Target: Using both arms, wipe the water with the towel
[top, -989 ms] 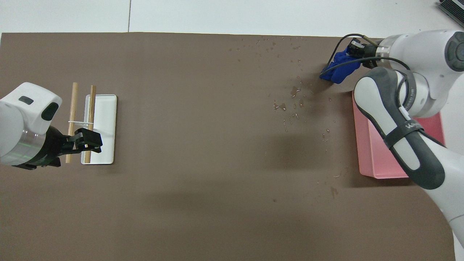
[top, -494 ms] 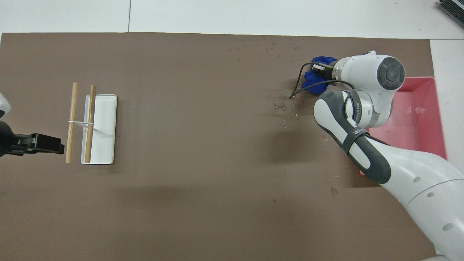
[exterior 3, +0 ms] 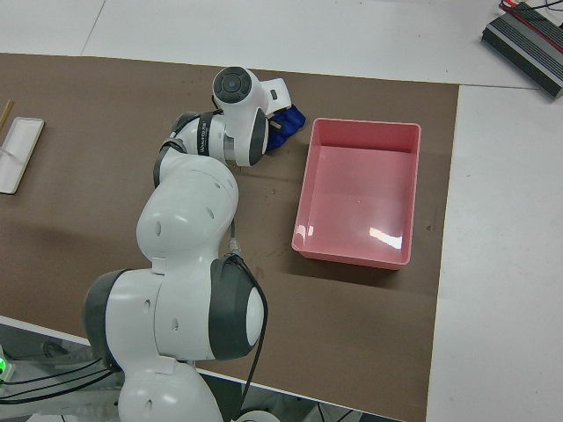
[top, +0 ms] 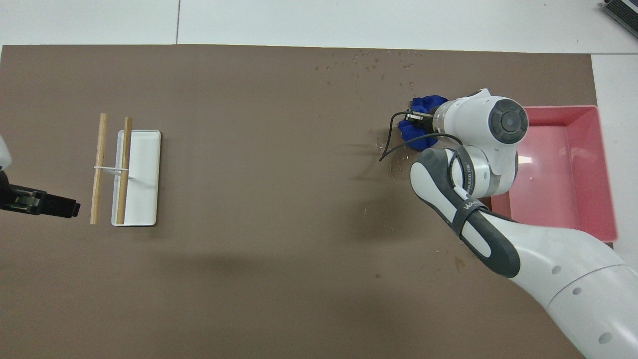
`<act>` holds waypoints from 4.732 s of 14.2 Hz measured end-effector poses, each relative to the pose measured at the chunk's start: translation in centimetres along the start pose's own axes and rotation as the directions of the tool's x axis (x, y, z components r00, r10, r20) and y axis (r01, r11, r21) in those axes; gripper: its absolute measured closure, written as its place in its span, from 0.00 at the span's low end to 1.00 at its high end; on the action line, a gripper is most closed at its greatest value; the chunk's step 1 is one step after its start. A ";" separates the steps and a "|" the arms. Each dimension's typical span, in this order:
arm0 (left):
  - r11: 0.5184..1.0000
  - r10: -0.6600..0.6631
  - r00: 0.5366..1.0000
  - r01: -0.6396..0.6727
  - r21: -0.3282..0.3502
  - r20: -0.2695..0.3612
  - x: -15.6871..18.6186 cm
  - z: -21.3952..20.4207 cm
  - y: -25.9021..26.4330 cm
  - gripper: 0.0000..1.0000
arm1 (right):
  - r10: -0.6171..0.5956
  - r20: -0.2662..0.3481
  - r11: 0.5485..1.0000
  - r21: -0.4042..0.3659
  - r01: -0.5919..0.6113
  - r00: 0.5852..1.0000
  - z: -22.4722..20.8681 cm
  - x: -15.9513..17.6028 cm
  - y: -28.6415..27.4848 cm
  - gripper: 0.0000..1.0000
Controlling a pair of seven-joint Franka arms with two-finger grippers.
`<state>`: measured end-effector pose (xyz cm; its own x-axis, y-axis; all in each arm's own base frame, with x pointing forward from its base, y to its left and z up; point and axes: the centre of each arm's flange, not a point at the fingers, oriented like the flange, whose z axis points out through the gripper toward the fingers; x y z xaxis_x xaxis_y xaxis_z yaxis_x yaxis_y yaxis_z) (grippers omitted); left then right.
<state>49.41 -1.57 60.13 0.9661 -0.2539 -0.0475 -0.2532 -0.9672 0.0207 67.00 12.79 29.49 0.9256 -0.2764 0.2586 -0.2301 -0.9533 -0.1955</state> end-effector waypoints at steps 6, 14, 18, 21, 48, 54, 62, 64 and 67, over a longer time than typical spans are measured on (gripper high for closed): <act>1.000 0.026 1.000 -0.026 -0.009 -0.009 -0.2 -0.3 -0.3 0.00 | -0.068 0.047 0.998 0.007 0.068 0.997 -0.5 -5.4 -4.6 0.84; 1.000 0.028 0.998 -0.028 -0.005 -0.048 0.1 -0.8 -0.4 0.00 | -0.070 0.063 0.997 0.027 0.069 0.996 -0.8 -10.2 -9.2 0.84; 1.000 0.005 0.997 -0.005 -0.001 -0.073 0.5 -0.9 -0.1 0.00 | -0.038 -0.057 0.995 0.087 0.043 0.998 -0.2 -9.8 -8.5 0.84; 1.000 -0.024 0.997 0.024 -0.002 -0.077 1.2 -0.5 0.9 0.00 | 0.001 -0.127 0.993 0.114 0.014 0.992 0.4 -7.9 -7.0 0.84; 0.997 -0.079 0.997 0.079 -0.015 0.011 4.7 5.7 -1.4 0.00 | -0.056 0.096 0.992 -0.103 0.066 0.994 -30.6 1.1 19.5 0.84; 0.997 -0.080 0.997 0.080 -0.013 0.002 5.6 6.5 -1.7 0.00 | -0.077 0.246 0.988 -0.114 0.108 0.966 -23.3 -3.4 25.2 0.84; 0.997 -0.074 0.997 0.074 -0.004 -0.037 5.9 5.8 -1.7 0.00 | -0.083 0.270 0.987 -0.113 0.117 0.959 -16.9 -3.7 25.8 0.44; 0.997 -0.071 0.997 0.071 -0.004 -0.037 6.0 5.8 -1.5 0.00 | -0.096 0.265 0.984 -0.117 0.131 0.960 -18.7 -2.9 25.2 0.22; 0.998 -0.069 0.997 0.069 -0.003 -0.039 6.0 5.7 -1.4 0.00 | -0.135 0.291 0.975 -0.130 0.179 0.947 -23.8 -1.1 22.8 0.00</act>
<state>55.24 -1.80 54.09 0.9826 -0.1857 -0.0100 -0.1854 -0.9824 0.0206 53.59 -11.59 47.27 0.9952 -0.0974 -0.0042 -0.0974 -0.9950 -0.0217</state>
